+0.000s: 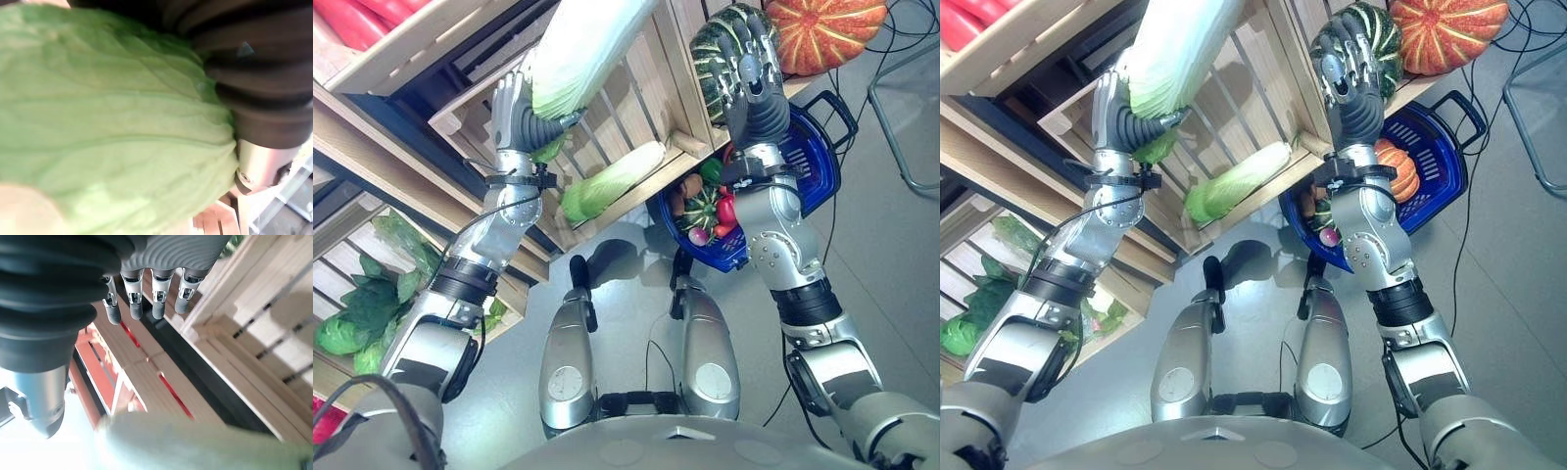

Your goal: Pick up fruits and vegetables into the basket

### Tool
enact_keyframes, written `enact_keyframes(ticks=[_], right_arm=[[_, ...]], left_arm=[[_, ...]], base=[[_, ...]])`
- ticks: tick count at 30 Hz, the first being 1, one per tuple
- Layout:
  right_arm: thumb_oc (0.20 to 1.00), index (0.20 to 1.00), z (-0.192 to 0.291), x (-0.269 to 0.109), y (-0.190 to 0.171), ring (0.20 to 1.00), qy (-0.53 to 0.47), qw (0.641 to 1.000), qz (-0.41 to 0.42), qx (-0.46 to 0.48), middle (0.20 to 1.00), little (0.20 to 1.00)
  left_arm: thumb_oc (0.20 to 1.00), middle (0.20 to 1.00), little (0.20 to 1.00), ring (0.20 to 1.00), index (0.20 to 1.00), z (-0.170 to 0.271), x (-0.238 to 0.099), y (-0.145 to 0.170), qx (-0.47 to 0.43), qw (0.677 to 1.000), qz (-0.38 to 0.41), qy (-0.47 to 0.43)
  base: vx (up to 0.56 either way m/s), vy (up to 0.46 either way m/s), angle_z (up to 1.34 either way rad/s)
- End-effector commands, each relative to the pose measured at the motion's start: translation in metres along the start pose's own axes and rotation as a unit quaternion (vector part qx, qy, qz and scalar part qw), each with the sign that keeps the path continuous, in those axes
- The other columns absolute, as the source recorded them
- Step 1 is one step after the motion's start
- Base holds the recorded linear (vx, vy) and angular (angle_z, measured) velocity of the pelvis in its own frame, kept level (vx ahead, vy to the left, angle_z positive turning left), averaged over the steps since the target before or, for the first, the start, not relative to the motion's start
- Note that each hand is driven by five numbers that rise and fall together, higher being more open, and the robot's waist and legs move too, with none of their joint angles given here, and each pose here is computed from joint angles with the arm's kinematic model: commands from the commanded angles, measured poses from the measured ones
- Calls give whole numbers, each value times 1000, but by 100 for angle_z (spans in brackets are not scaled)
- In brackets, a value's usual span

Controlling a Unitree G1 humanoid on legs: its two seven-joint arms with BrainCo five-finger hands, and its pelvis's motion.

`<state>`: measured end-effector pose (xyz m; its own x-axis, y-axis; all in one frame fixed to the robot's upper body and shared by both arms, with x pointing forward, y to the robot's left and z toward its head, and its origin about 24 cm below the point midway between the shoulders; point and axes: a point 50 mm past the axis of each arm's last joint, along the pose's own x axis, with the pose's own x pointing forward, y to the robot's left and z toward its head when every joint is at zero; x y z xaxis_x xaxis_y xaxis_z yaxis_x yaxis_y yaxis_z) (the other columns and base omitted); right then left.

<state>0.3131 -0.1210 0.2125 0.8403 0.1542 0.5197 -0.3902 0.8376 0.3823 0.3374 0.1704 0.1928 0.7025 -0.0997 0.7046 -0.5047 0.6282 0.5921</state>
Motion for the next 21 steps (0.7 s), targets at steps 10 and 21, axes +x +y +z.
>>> enact_keyframes(ticks=[10, 21], right_arm=[[1000, 1000, 4, 9, 35, 1000, 8, 993, 117, 21, 1000, 1000], [1000, 1000, -9, 11, 34, 1000, 49, 993, 87, 57, 1000, 1000]], left_arm=[[200, 200, 200, 200, 200, 37, 18, 9, 87, 984, -3, -153], [200, 200, 200, 200, 200, 53, 23, 3, 170, 962, -3, -214]], base=[[0, 0, 0], [-2, -1, 2]])
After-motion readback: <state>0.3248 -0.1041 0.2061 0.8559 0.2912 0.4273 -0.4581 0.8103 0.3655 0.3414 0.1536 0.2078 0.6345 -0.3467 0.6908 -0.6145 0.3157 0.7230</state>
